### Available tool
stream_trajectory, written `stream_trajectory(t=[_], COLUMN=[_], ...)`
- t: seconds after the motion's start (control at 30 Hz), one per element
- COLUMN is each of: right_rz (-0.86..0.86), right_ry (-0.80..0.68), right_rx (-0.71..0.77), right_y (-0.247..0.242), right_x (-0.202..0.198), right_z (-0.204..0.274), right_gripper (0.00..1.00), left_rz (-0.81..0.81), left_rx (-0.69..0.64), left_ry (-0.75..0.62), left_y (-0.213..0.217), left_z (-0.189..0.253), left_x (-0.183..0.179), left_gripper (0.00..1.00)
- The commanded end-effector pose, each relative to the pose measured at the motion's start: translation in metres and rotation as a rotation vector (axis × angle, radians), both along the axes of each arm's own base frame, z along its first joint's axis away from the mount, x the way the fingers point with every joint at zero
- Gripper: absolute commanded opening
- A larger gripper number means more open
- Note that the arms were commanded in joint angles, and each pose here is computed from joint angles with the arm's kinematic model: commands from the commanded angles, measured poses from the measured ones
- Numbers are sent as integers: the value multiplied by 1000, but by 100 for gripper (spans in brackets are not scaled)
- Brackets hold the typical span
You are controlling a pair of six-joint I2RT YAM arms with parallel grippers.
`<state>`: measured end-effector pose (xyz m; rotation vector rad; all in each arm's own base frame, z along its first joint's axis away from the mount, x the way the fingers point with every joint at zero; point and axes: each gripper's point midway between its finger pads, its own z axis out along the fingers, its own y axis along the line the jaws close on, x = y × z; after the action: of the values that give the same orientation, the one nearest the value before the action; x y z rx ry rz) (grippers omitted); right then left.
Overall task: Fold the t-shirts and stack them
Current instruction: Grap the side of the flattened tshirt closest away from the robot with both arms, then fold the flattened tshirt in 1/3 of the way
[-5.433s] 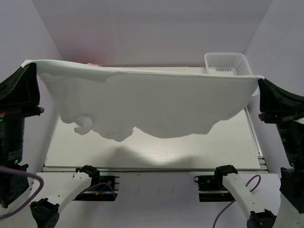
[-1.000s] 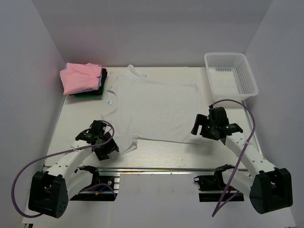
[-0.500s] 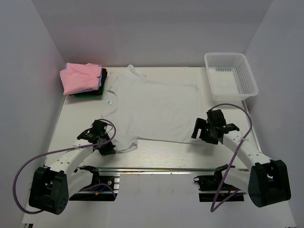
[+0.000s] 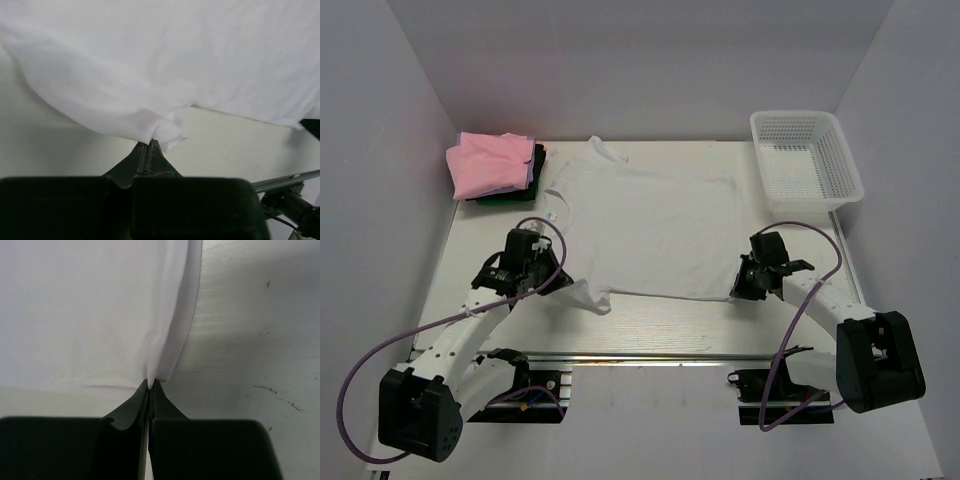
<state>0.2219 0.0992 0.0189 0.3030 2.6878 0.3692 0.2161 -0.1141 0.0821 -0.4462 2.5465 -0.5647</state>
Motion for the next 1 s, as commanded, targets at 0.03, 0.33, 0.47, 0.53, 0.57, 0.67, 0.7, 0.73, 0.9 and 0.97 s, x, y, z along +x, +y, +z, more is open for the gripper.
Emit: stream_trajectory(t=[0.03,0.33,0.47,0.53,0.57,0.67,0.7,0.73,0.9,0.97], right_rz=[22,36,20,16,2,18,19,19,5,1], right_ry=[-58,-50,-58,-50,-56,-83,-81,-63,-48,-58], right_rx=[15,-26,-90,-129,-146,-144,-144,-152,-173,-168], right_y=[6,8,0,-5,-9,-6,-6,-9,-14,-13], right_x=[19,54,78,88,95,116,119,123,152,163], right_z=[21,42,49,49,54,66,66,60,58,61], right_gripper=[0,0,0,0,0,0,0,0,0,0], left_rz=[-84,-29,9,17,13,-7,-8,-14,-29,-19], left_rx=[-72,-13,73,99,114,134,152,158,223,238], left_ry=[-263,-374,-442,-479,-488,-508,-509,-515,-498,-522], left_y=[-22,-22,-14,-14,-11,-15,-14,-15,-11,-7], left_z=[68,92,106,113,113,120,119,118,99,101], left_x=[50,134,174,194,201,224,229,234,265,281], left_gripper=[0,0,0,0,0,0,0,0,0,0])
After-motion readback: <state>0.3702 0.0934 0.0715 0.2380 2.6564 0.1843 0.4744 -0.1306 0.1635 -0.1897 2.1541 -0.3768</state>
